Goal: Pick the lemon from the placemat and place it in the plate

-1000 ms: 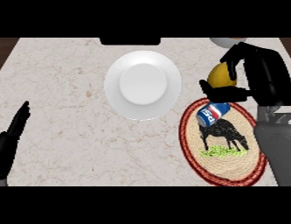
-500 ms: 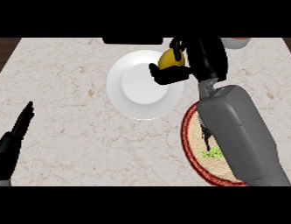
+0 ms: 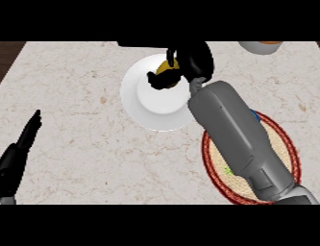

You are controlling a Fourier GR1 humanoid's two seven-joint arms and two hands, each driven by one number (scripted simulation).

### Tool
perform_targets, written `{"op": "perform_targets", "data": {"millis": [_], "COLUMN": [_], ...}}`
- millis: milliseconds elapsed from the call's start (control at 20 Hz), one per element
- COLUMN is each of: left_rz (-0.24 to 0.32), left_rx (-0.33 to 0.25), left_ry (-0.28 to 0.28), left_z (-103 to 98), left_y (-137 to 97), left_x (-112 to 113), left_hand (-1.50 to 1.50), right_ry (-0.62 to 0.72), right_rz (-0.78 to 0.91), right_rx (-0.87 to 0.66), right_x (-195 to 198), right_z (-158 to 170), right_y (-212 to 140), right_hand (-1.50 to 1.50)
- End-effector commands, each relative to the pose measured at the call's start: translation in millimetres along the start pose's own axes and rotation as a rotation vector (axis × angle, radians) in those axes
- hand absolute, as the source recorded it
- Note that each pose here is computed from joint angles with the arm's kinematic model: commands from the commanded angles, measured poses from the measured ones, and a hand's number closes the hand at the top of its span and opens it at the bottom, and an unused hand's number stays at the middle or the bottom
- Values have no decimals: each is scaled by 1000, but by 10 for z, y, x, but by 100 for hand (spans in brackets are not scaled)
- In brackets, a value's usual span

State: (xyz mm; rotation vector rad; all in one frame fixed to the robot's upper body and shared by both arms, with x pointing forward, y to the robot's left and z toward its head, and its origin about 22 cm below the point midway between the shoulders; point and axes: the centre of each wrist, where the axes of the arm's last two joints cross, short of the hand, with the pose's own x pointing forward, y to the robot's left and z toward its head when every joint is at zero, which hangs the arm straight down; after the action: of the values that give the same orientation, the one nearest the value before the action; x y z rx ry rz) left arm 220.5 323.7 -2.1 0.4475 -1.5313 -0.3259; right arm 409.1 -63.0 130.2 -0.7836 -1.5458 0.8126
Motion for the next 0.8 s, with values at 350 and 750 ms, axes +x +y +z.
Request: {"op": "perform_targets", "data": {"millis": [350,750], "left_rz": [8,6], "left_rx": [-15,-20], "left_ry": [-22,-33], "left_z": [-213,-204], "left_y": [21,115], "left_x": [114,60], "left_hand": [0,0], "right_ry": [213,177], "right_rz": [-191,-261], "right_rx": [19,-83], "right_x": [-315,-446], "right_z": [-94,-41], "right_y": [416,570], "right_hand": [-150,-150]}}
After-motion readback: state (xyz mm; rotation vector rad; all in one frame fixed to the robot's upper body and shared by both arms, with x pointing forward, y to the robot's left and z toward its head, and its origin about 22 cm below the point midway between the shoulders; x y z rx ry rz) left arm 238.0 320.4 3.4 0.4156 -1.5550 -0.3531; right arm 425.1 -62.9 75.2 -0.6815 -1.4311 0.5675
